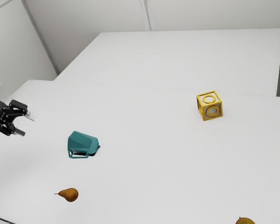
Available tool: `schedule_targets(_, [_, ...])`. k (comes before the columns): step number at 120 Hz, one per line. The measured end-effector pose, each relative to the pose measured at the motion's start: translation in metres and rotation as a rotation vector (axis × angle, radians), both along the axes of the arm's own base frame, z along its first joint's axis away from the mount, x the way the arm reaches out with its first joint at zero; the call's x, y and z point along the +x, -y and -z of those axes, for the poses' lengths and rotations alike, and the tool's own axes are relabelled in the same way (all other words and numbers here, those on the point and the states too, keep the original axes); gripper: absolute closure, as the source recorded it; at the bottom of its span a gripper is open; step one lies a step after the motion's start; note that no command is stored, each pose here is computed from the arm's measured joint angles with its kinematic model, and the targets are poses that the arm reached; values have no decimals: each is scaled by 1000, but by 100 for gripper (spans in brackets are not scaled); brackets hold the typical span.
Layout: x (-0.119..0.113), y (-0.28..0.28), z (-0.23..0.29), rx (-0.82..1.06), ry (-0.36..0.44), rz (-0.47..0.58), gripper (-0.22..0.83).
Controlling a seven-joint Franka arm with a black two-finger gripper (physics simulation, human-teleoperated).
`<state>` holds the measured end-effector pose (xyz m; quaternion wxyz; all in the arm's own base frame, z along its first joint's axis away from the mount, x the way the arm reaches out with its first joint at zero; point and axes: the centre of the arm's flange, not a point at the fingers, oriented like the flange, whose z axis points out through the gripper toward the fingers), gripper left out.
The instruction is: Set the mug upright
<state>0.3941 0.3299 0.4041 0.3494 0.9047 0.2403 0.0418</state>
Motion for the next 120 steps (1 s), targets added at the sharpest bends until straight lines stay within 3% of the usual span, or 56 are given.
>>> schedule_targets(11, [-8, -24, 34, -28, 67, -8, 1])
schedule_targets(31, [33, -22, 74, -76, 232, 88, 2])
schedule_targets(44, [45, -16, 80, -103, 350, 133, 2])
schedule_targets(55, [54, -2, 85, -131, 405, 171, 2])
schedule_targets(88, [72, 51, 129, -231, 384, 259, 2])
schedule_targets(120, [77, 86, 134, -253, 386, 306, 2])
